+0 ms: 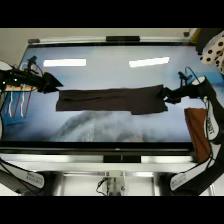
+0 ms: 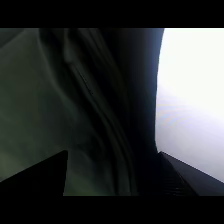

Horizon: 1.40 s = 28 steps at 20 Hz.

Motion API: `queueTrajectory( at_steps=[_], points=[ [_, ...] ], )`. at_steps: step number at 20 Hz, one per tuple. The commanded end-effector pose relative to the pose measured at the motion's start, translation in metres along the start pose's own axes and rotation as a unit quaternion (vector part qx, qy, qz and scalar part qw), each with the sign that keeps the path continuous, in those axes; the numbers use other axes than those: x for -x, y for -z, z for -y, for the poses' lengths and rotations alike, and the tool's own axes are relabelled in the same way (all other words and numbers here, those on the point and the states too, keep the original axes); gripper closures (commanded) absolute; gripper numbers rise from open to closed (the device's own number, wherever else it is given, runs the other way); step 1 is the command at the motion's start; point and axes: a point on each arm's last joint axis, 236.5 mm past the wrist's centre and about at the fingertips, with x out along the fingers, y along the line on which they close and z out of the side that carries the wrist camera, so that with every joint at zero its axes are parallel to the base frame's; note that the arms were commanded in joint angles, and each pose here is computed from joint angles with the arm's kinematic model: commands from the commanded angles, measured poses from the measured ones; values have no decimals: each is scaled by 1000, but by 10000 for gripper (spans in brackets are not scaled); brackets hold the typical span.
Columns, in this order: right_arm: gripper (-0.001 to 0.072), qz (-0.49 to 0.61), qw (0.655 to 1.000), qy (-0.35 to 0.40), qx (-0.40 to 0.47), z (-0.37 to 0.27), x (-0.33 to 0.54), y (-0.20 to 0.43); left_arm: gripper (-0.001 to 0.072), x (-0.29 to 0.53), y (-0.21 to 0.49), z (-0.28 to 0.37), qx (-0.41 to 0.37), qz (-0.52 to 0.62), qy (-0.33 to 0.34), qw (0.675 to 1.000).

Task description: Fold the shirts.

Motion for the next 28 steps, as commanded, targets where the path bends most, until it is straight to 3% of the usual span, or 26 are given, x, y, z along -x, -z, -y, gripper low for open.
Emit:
queueTrajectory(
  at_steps=[1,2,4,5,6,7,8,9,10,18,24,28],
  points=[
    [32,-36,999,-8,9,-10,-30,16,208,-2,3,20,-22,-2,1,1000],
    [68,-42,999,-9,22,-18,-36,19,209,-4,4,23,-25,-5,2,1000],
    [482,-55,997,-16,58,-34,-38,25,208,-11,7,31,-32,-13,5,999],
    [595,-54,996,-18,68,-42,-35,24,213,-15,9,35,-36,-17,6,999],
    [633,-45,996,-24,74,-52,-27,19,347,-21,12,40,-42,-25,8,999],
    [633,-30,996,-32,80,-63,-15,12,491,-29,15,46,-49,-33,10,998],
    [633,-11,995,-41,87,-77,1,5,575,-39,20,55,-65,-45,13,997],
    [633,9,994,-47,96,-90,19,0,587,-51,26,63,-88,-57,17,994],
    [633,24,993,-50,105,-104,39,-2,660,-67,32,72,-99,-65,19,993],
    [633,18,990,-73,117,-181,164,63,673,-207,109,129,-113,-103,37,987],
    [633,61,988,-75,119,-214,226,96,674,-277,142,198,-60,-94,133,985],
    [633,79,986,-75,126,-227,252,116,674,-317,184,221,-36,-119,150,981]
  ],
)
